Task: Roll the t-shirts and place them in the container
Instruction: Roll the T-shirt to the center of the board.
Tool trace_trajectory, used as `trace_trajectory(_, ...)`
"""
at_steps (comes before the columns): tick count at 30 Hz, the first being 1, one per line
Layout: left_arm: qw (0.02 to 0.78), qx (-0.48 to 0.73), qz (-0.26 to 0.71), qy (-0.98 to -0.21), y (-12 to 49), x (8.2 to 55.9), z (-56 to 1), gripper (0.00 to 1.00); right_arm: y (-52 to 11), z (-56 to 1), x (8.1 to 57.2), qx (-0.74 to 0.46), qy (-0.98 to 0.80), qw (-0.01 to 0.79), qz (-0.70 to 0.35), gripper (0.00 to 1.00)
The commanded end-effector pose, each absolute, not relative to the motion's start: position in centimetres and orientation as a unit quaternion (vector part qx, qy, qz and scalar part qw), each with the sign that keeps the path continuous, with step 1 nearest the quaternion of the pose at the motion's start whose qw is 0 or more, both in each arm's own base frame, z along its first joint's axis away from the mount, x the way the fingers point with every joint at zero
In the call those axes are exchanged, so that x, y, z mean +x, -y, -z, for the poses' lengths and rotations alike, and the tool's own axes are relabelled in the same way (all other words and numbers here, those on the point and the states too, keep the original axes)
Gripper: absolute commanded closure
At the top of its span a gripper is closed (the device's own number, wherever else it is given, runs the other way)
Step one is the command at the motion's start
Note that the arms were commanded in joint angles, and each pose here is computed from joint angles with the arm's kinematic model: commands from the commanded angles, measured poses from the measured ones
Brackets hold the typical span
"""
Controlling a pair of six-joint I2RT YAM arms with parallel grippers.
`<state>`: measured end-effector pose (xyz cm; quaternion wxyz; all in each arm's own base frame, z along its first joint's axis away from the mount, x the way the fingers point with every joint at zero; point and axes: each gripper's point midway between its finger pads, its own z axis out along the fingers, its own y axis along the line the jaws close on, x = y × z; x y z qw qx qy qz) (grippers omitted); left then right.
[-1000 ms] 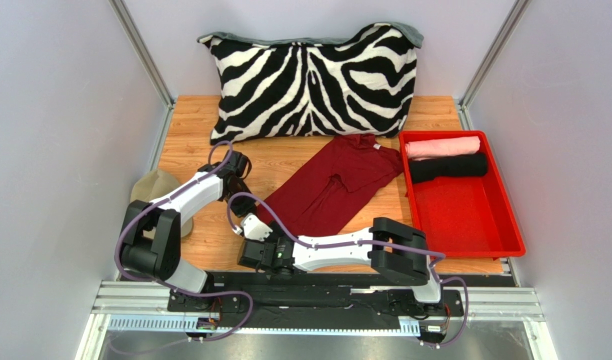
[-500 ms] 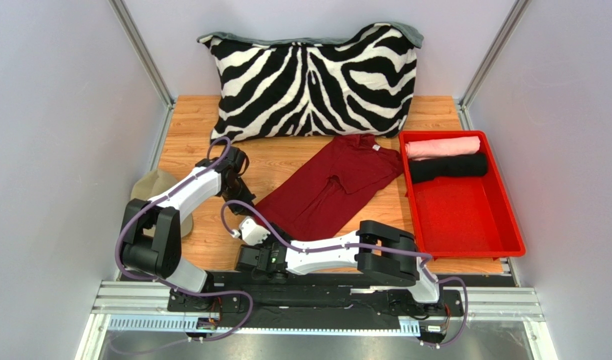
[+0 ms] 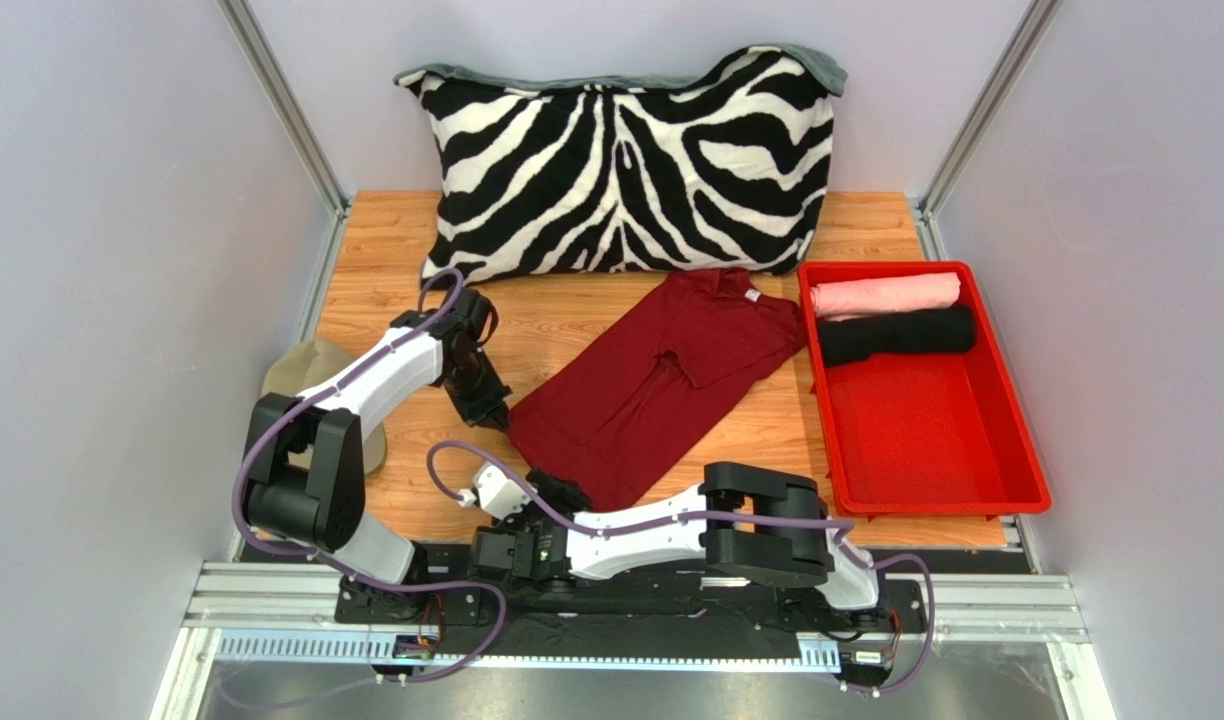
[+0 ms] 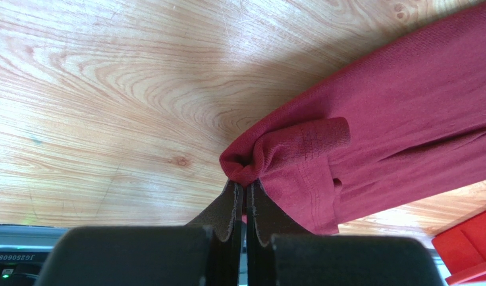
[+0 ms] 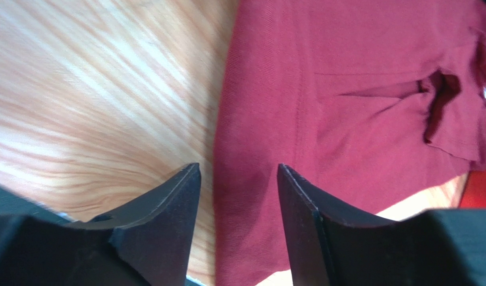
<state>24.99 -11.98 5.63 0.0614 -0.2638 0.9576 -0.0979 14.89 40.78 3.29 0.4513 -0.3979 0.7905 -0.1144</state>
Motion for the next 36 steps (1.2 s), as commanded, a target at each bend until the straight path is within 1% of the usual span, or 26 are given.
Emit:
trace_trajectory(1,0.067,-0.256,0.102,-0.959,11.8,25.6,-6.5,1.00,-38.0,-1.4,14.9,-0.393,-0.792,0.442,0.149,0.45)
trace_trajectory(5,0.068,-0.255,0.102,-0.959,11.8,25.8,-6.7,1.00,-37.0,-1.0,15.0,-0.389,-0.793,0.440,0.162,0.48)
trace_trajectory(14,0.069,-0.259,0.095,-0.959,11.3,26.1,-6.6,1.00,-35.3,-1.5,14.3,-0.381,-0.798,0.438,0.164,0.50)
trace_trajectory(19,0.069,-0.262,0.091,-0.958,11.2,26.5,-6.4,1.00,-34.9,-2.1,13.4,-0.376,-0.813,0.426,0.129,0.58)
trace_trajectory(29,0.070,-0.265,0.084,-0.958,11.0,27.0,-5.7,1.00,-34.9,-3.3,12.4,-0.386,-0.821,0.412,0.092,0.59)
trace_trajectory(36,0.072,-0.265,0.081,-0.958,10.9,27.1,-5.2,1.00,-36.0,-3.6,10.6,-0.404,-0.838,0.366,0.033,0.71)
